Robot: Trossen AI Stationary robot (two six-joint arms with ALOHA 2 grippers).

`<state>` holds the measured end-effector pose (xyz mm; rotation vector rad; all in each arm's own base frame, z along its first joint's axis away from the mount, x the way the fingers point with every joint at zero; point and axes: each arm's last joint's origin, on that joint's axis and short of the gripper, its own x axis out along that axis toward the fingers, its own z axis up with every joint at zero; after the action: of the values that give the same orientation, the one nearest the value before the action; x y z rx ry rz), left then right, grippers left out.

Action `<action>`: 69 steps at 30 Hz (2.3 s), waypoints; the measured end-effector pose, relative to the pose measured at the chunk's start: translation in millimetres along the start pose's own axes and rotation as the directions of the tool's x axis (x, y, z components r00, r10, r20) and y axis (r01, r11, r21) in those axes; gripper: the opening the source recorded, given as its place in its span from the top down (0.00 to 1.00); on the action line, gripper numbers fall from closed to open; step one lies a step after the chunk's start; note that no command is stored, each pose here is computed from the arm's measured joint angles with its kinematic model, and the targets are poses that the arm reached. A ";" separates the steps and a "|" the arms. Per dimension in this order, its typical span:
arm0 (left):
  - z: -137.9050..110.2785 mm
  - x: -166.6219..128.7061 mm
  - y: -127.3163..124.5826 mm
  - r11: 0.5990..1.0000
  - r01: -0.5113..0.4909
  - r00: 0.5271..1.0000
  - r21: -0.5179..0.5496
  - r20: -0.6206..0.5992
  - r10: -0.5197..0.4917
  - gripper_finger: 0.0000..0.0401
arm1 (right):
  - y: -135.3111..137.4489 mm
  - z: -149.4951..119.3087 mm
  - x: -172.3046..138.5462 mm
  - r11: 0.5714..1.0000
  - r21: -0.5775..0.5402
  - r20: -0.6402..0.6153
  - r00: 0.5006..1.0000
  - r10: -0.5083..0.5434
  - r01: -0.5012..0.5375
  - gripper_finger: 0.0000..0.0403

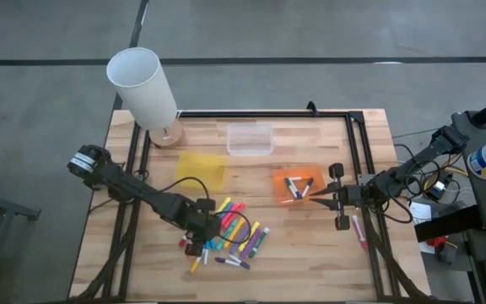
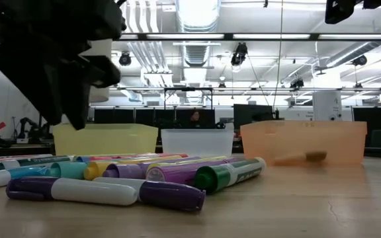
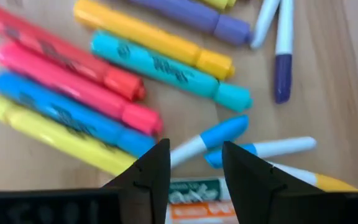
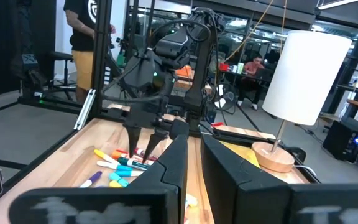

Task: Pick & Place Markers
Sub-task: Put the top small light blue highlighter pen into the orange bin

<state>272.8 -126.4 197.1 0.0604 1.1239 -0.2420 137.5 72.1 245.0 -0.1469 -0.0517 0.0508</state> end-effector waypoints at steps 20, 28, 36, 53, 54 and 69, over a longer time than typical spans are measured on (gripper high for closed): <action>-20.2 17.3 -6.4 0.928 -0.088 0.996 0.363 0.038 0.080 0.66 | 0.0 0.0 0.0 1.000 0.000 0.000 1.000 0.000 0.000 0.89; -29.2 33.0 -5.3 0.915 -0.082 0.997 0.396 0.028 0.078 0.66 | 0.0 0.0 0.0 1.000 0.000 0.000 1.000 0.000 0.000 0.89; -31.8 49.1 -5.3 0.904 -0.077 0.996 0.420 -0.014 0.091 0.66 | 0.0 0.0 0.0 1.000 0.000 0.000 1.000 0.000 0.000 0.89; -18.5 45.4 -8.4 0.956 -0.080 0.996 0.283 -0.014 0.087 0.94 | 0.0 0.0 0.0 1.000 0.000 0.000 1.000 0.000 0.000 0.89; -17.2 43.9 -8.6 0.958 -0.081 0.995 0.273 -0.025 0.091 0.94 | 0.0 0.1 0.0 1.000 0.000 0.000 1.000 0.000 0.000 0.89; 7.5 8.3 -11.3 0.966 -0.165 0.969 0.198 -0.151 0.196 0.95 | 0.0 0.0 0.0 1.000 0.000 0.000 1.000 0.000 0.000 0.89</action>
<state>280.3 -140.0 193.8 0.3524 1.2545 -0.1789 137.5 72.1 245.0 -0.1469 -0.0518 0.0508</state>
